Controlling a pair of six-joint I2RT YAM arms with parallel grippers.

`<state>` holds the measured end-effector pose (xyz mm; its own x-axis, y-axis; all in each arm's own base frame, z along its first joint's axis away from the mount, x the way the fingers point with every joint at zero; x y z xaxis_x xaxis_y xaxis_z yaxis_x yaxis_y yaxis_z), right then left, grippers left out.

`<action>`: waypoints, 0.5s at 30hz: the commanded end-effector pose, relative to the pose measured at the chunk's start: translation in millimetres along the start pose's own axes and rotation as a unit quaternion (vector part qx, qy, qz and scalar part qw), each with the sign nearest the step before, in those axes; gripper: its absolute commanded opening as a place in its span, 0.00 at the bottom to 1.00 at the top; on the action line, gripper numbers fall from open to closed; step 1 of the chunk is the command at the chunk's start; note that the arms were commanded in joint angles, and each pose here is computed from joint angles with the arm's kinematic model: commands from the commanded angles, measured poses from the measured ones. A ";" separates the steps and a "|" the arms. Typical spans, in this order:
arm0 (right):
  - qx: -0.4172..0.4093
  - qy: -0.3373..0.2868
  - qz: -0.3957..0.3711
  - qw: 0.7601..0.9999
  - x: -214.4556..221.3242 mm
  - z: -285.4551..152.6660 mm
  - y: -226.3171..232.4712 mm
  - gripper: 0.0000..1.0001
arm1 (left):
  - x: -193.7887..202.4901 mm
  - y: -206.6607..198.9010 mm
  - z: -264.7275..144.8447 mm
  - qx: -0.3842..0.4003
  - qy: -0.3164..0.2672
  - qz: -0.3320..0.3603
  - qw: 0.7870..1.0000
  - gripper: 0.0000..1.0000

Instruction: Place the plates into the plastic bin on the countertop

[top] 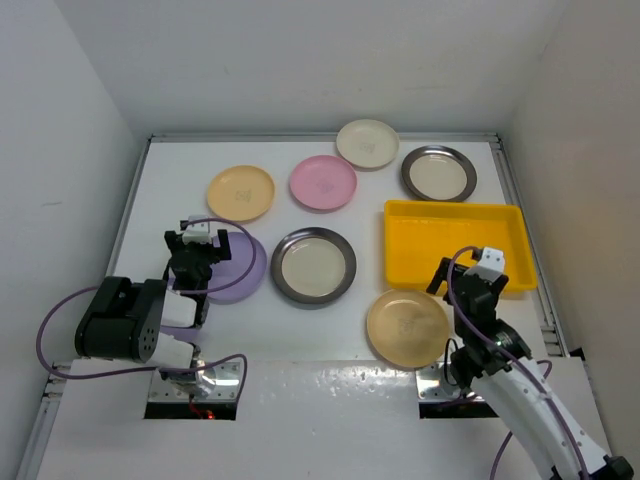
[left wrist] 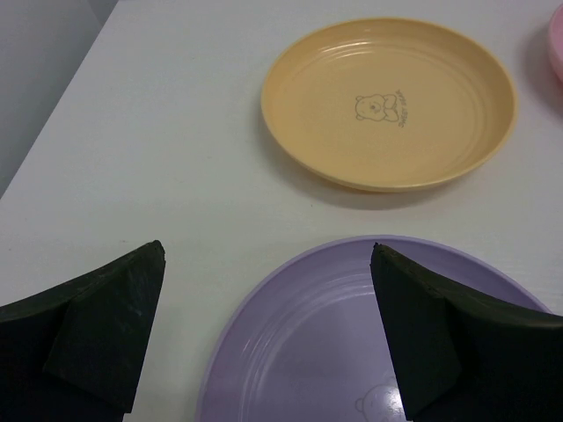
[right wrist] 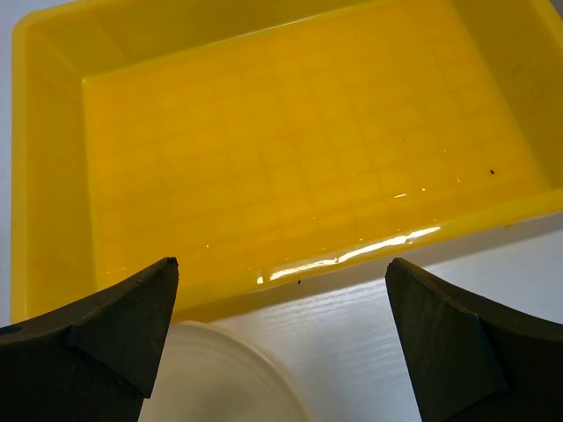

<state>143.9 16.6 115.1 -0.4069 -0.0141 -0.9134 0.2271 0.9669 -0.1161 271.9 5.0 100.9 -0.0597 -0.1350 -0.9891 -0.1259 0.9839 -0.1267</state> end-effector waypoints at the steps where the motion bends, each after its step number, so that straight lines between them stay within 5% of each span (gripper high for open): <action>1: -0.016 -0.035 0.008 0.999 -34.5 -3.0 5.4 1.00 | -11.2 -1.0 2.2 0.006 -0.033 -0.015 0.999 1.00; 3: -0.033 -0.036 -0.003 0.999 -66.3 -4.3 12.8 1.00 | -27.2 -14.1 0.8 0.079 -0.062 0.013 0.995 1.00; 4: -0.079 -0.007 -0.029 0.996 -70.5 -1.4 26.3 1.00 | -13.8 -12.7 -3.6 0.097 0.007 0.040 0.994 1.00; 5: -0.095 0.009 -0.042 0.995 -79.4 0.0 29.8 1.00 | -55.0 -33.0 12.0 0.178 -0.014 0.081 0.981 1.00; 6: -0.113 -0.028 -0.047 0.992 -147.6 -16.4 26.2 0.94 | -82.5 -42.1 15.3 0.233 -0.018 0.161 0.959 1.00; 7: -0.173 0.089 -0.103 0.975 -140.4 16.6 56.2 0.85 | -96.5 -48.3 12.5 0.285 0.003 0.253 0.924 1.00; 8: -0.250 0.230 -0.139 0.930 -127.1 0.1 57.0 0.75 | -163.7 -67.1 20.5 0.301 -0.057 0.261 0.916 1.00; 9: -0.250 0.129 -0.096 0.955 -238.3 -1.8 46.9 0.68 | -191.6 -79.6 19.1 0.316 -0.073 0.262 0.909 1.00; 10: -0.268 0.243 -0.094 0.927 -220.9 57.4 71.4 0.66 | -214.8 -85.3 19.8 0.331 -0.082 0.280 0.897 1.00; 11: -0.271 0.241 -0.051 0.931 -239.0 73.0 62.6 0.69 | -210.5 -91.1 24.6 0.370 -0.042 0.337 0.865 1.00; 12: -0.262 0.202 0.007 0.944 -271.5 98.9 54.2 0.76 | -258.7 -106.1 24.1 0.383 -0.086 0.360 0.846 1.00; 13: -0.247 0.197 0.073 0.946 -277.4 114.9 52.6 0.91 | -268.1 -109.9 28.2 0.376 -0.077 0.355 0.853 1.00; 14: -0.224 0.126 0.129 0.958 -296.2 157.1 25.8 0.94 | -275.6 -111.1 32.6 0.357 -0.056 0.296 0.884 1.00; 15: -0.207 0.123 0.164 0.957 -290.3 172.6 16.7 0.96 | -284.1 -108.8 44.8 0.316 -0.039 0.263 0.911 1.00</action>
<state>406.9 34.7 309.5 -0.6018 0.0804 -0.7946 -0.0712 0.9856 0.1536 337.2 -51.8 425.8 0.3635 0.3470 -0.8645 0.3690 0.7985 0.4757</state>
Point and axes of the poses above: each gripper's point midway between its finger pads, its own z axis out along the fingers, its own y axis along the line the jaws close on, x = y × z, the point moved 8 cm from there along -z, back along the fingers, and after that the axes turned 12 degrees about -z, right-handed, at the moved point
